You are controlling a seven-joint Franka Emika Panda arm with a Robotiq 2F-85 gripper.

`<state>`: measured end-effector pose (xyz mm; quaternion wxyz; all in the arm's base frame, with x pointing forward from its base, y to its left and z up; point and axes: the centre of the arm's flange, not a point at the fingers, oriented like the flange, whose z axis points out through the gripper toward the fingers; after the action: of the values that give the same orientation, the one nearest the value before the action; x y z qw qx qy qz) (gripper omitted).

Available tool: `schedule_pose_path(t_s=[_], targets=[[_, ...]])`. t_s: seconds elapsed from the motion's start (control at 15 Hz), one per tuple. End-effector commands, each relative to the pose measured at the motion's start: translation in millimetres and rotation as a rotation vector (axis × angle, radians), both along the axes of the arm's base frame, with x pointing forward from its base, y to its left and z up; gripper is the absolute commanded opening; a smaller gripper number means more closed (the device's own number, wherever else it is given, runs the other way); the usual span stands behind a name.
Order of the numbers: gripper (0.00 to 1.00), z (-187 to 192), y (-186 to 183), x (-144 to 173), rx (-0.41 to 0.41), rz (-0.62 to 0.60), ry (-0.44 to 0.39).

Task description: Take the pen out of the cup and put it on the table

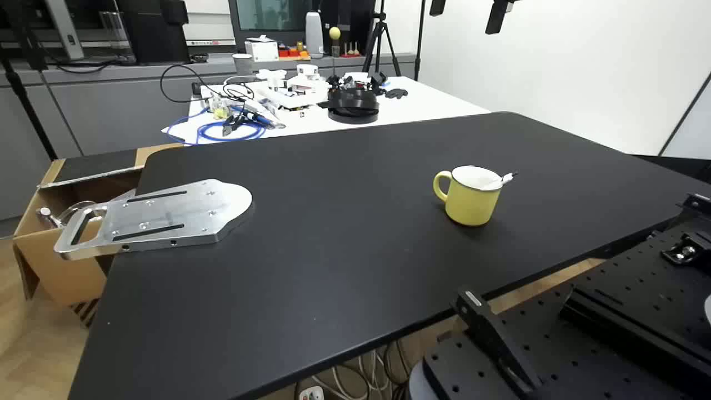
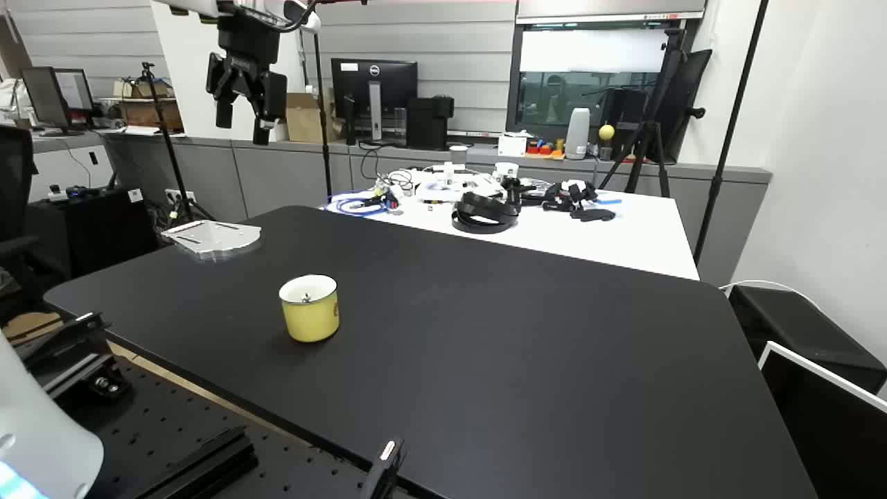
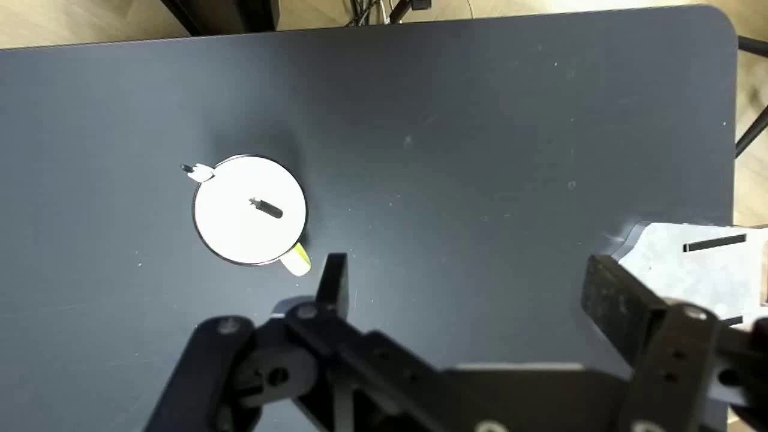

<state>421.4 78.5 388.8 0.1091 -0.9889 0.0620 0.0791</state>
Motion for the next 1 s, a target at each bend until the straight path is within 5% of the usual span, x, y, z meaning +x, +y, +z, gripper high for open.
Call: schedule_pose_path(t_s=[0.0,0.93], targets=[[1.00,0.0,0.0,0.0,0.000,0.000,0.000],[1.00,-1.3,-0.5,1.4,-0.009,0.018,-0.005]])
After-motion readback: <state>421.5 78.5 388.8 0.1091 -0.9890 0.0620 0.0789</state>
